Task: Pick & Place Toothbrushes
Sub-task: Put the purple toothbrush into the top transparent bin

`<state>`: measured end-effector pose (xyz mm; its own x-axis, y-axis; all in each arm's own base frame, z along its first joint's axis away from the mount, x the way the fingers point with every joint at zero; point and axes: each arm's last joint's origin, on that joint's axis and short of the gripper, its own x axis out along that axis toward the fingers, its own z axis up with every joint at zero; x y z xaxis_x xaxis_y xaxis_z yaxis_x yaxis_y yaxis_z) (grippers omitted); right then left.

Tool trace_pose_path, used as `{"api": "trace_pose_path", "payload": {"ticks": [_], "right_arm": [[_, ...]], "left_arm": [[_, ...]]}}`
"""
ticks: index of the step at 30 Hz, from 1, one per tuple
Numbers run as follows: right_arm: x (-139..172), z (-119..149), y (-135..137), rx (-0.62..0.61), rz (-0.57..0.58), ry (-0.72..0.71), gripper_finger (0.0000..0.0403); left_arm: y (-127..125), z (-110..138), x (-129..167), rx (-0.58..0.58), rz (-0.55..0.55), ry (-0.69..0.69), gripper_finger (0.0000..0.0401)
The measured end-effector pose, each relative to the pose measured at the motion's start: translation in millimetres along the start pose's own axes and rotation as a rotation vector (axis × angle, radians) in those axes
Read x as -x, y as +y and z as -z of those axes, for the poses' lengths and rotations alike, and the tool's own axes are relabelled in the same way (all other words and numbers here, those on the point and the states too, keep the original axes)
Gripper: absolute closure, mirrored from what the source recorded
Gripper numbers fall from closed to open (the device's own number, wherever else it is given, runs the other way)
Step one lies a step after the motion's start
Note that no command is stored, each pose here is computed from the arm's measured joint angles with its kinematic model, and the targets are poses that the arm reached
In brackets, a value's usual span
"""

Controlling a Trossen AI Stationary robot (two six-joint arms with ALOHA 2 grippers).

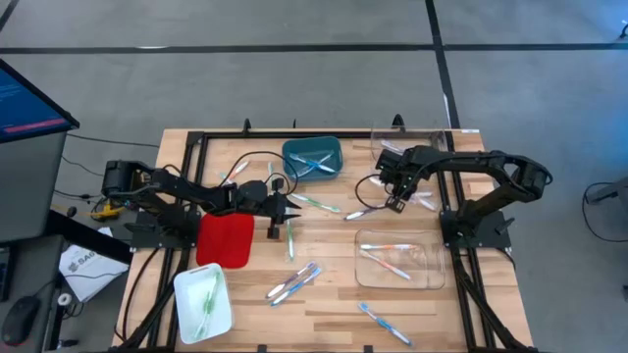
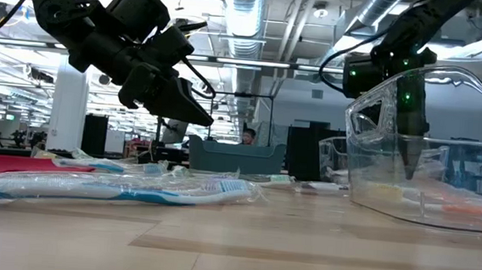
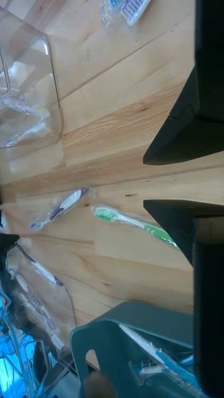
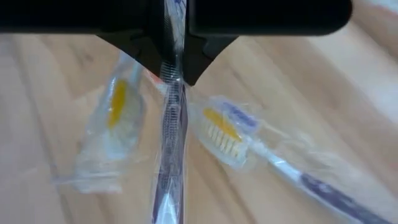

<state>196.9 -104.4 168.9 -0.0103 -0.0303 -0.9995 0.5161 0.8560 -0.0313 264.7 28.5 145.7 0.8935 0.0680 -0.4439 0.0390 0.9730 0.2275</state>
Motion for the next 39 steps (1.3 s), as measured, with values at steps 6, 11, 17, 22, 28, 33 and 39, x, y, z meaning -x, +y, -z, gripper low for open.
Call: {"api": "trace_pose_path", "payload": {"ticks": [6, 11, 17, 22, 28, 33, 39], "right_arm": [[0.1, -1.1, 1.9, -0.043, -0.068, -0.007, 0.0398], [0.5, -4.1, 4.8, -0.091, -0.166, -0.028, 0.0395], [0.7, -7.4, 5.1, -0.115, -0.177, -0.060, 0.0400], [0.7, -6.3, 5.0, -0.129, -0.176, -0.046, 0.0398], [1.2, -5.2, 7.6, -0.139, -0.268, -0.023, 0.0398], [2.8, -10.3, 11.1, -0.133, -0.391, -0.062, 0.0398], [1.9, -9.5, 9.4, -0.163, -0.301, -0.060, 0.0397]], "left_arm": [[0.0, 0.0, 0.0, 0.000, 0.000, 0.000, 0.0307], [0.0, 0.0, 0.0, 0.000, 0.000, 0.000, 0.0307], [0.0, 0.0, 0.0, 0.000, 0.000, 0.000, 0.0307], [0.0, 0.0, 0.0, 0.000, 0.000, 0.000, 0.0307], [0.1, -0.3, 0.0, 0.000, -0.001, -0.003, 0.0307], [0.1, -0.3, 0.0, 0.000, -0.001, -0.003, 0.0307], [0.0, -0.1, 0.0, 0.000, 0.000, -0.001, 0.0307]]}}
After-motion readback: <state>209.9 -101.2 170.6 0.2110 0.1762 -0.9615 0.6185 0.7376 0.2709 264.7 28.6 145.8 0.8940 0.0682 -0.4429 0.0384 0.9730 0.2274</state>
